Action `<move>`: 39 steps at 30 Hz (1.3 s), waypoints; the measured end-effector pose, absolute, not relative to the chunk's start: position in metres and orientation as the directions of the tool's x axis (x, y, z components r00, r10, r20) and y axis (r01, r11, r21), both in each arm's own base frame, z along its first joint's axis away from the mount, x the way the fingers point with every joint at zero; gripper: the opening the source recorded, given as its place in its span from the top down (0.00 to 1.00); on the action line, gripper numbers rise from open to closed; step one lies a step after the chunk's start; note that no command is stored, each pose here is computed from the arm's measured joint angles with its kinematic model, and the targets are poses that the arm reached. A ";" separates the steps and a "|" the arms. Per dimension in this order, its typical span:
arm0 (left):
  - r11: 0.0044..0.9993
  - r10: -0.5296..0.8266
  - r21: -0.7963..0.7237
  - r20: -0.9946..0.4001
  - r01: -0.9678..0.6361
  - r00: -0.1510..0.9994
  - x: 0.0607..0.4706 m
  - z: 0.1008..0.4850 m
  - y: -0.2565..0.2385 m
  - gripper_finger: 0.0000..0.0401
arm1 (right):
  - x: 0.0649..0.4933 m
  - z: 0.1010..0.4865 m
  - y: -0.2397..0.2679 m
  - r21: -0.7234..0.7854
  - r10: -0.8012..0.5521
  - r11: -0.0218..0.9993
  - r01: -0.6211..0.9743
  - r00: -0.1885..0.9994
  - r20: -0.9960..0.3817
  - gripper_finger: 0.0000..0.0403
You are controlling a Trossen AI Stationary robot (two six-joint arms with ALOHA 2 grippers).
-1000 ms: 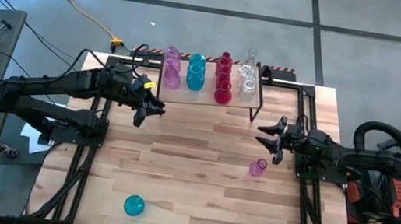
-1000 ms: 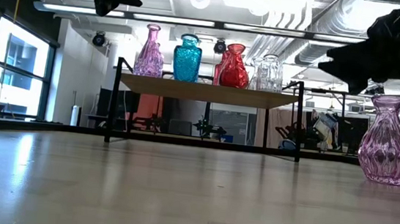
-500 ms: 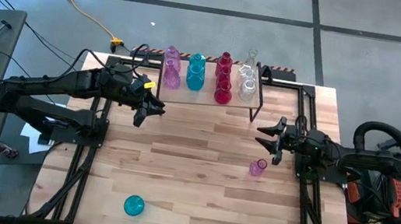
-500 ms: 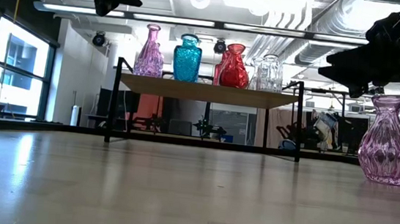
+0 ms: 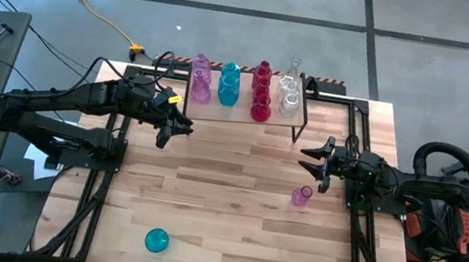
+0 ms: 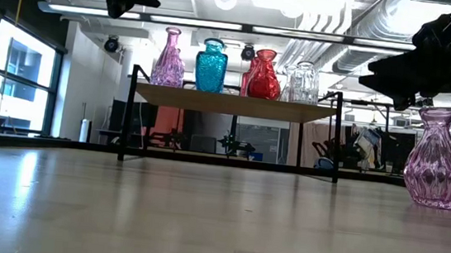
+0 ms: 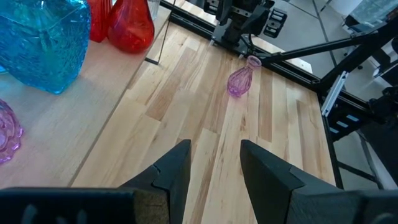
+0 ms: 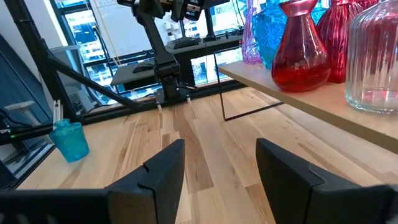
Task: Sort vases onto shelf
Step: Adjust the shelf
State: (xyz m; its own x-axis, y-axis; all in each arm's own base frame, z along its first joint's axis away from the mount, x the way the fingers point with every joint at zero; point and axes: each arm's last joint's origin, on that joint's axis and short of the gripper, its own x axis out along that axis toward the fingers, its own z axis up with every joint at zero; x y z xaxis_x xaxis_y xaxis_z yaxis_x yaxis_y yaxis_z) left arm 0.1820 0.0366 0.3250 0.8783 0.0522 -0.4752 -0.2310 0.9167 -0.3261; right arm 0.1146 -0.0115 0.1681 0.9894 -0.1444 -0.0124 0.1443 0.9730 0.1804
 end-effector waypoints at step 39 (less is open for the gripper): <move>0.826 0.157 -0.230 -0.782 -0.514 0.603 0.196 0.280 0.048 0.67 | 0.115 0.167 -0.012 0.180 -0.145 0.973 0.146 0.989 -0.022 0.55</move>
State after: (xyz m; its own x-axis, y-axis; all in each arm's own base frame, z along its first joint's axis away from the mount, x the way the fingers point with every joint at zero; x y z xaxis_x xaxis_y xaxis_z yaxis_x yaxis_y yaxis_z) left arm 0.1963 0.0480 0.2799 0.6035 0.1572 -0.7817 -0.5138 0.8264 -0.2304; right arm 0.1146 -0.0115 0.1672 0.9892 -0.1448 -0.0219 0.1464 0.9728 0.1798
